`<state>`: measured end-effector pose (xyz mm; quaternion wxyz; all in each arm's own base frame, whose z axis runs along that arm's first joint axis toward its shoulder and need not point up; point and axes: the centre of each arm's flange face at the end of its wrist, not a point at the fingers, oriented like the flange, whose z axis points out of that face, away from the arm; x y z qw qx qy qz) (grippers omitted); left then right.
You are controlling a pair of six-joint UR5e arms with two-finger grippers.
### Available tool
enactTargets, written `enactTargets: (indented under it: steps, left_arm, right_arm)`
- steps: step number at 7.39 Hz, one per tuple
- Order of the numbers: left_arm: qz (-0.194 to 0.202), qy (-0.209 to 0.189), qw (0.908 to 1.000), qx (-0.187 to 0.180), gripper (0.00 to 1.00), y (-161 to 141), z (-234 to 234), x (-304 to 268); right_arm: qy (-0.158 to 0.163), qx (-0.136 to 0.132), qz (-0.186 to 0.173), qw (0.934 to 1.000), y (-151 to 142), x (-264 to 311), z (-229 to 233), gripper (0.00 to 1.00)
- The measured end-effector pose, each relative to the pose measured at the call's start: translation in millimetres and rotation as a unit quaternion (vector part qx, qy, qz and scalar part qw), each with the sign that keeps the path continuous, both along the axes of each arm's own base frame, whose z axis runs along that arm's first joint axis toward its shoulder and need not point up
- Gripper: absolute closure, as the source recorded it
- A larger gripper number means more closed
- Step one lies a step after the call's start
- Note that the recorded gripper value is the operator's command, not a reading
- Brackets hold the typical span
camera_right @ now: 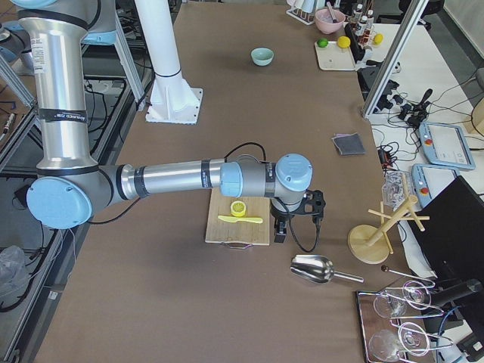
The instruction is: Place spoon in bowl
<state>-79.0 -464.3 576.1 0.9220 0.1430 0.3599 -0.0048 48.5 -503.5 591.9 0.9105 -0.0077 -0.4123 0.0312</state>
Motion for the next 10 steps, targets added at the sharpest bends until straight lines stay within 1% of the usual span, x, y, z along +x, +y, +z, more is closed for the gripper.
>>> enactTargets:
  steps: [4, 6, 7, 9, 10]
  left_arm:
    - [0.001, 0.001, 1.0, 0.006, 0.02, -1.5, -5.8, 0.9]
    - [0.007, 0.009, 0.9998, 0.019, 0.02, -4.3, -13.2, 5.2]
    - [0.023, 0.02, 0.9989, 0.037, 0.02, -8.1, -22.5, 16.6]
    - [0.064, 0.04, 0.9923, 0.098, 0.02, -21.2, -44.9, 62.0]
    - [0.061, 0.057, 0.9915, 0.099, 0.02, -28.4, -53.8, 83.7]
  right_arm:
    - [0.0, -0.002, 0.0, 1.0, 1.9, 0.1, 2.1, 0.0]
    - [0.0, -0.002, 0.001, 1.0, 1.5, -0.1, 1.5, 0.0]
    - [0.0, -0.004, 0.003, 1.0, 0.4, -0.1, 0.1, 0.0]
    - [0.0, -0.008, 0.01, 0.9999, -1.0, -0.1, -1.9, 0.0]
    - [0.0, -0.009, 0.011, 0.9999, -1.0, 0.0, -2.1, 0.0]
